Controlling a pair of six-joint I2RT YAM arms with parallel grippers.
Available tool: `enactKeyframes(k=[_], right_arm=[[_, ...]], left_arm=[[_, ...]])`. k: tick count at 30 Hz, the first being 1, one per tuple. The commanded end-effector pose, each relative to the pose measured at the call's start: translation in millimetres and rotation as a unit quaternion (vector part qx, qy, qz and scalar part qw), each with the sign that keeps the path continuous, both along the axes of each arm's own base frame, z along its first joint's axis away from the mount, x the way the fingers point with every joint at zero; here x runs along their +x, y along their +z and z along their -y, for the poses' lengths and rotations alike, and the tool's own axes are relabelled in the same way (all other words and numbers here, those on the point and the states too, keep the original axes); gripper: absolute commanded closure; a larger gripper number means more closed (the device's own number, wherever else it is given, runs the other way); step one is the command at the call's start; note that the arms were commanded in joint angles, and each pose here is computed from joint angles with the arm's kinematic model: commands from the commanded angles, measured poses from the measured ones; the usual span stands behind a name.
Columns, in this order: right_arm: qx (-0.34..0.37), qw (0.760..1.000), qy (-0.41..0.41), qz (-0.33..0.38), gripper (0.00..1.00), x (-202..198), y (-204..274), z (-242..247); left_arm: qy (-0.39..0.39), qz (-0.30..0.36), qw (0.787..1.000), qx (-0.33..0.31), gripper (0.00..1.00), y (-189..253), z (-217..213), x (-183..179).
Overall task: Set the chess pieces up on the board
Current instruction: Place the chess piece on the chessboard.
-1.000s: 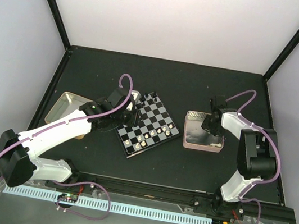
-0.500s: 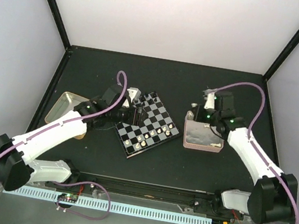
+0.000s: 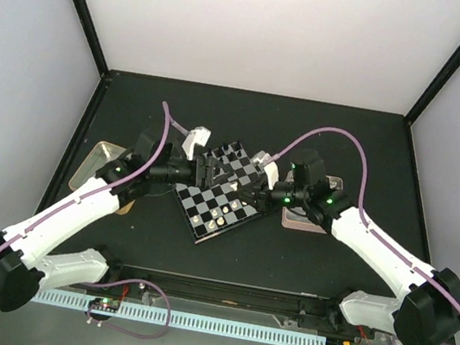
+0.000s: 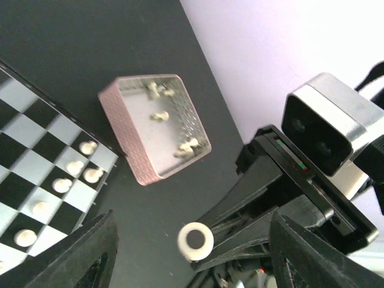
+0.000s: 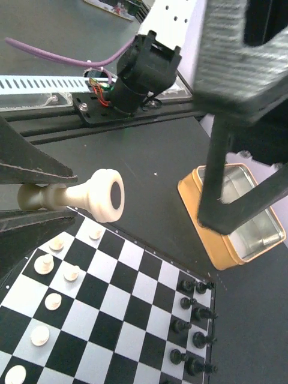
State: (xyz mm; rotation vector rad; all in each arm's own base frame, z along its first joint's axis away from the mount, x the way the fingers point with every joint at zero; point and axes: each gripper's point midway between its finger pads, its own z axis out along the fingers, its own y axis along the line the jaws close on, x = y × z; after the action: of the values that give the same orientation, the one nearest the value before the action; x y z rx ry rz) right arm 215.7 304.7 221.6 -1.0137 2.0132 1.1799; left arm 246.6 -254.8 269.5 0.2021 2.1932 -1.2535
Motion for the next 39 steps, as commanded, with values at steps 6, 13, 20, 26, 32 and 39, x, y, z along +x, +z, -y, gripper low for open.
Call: enactKeyframes(k=[6, 13, 20, 26, 32, 39], right_arm=[[0.026, 0.998, 0.045, 0.038, 0.99, -9, 23, -11], [0.024, 0.998, 0.044, 0.035, 0.99, -8, 26, -12], [0.027, 0.999, 0.027, 0.033, 0.99, -3, 31, -12], [0.058, 0.998, 0.002, 0.003, 0.79, -6, 42, -10], [0.230, 0.969, -0.062, -0.066, 0.47, -13, 98, 1], [0.335, 0.909, -0.168, -0.181, 0.37, 6, 116, 22]], left_arm=[[-0.117, -0.062, 0.989, -0.067, 0.50, 2, 29, -25], [-0.130, -0.083, 0.986, -0.068, 0.64, -9, 32, -27], [-0.133, -0.105, 0.983, -0.065, 0.84, -19, 33, -28], [-0.106, -0.090, 0.986, -0.087, 0.91, -5, 30, -23], [-0.073, -0.057, 0.983, -0.159, 0.91, 35, 25, -18], [-0.042, -0.068, 0.968, -0.237, 0.91, 69, 18, -17]])
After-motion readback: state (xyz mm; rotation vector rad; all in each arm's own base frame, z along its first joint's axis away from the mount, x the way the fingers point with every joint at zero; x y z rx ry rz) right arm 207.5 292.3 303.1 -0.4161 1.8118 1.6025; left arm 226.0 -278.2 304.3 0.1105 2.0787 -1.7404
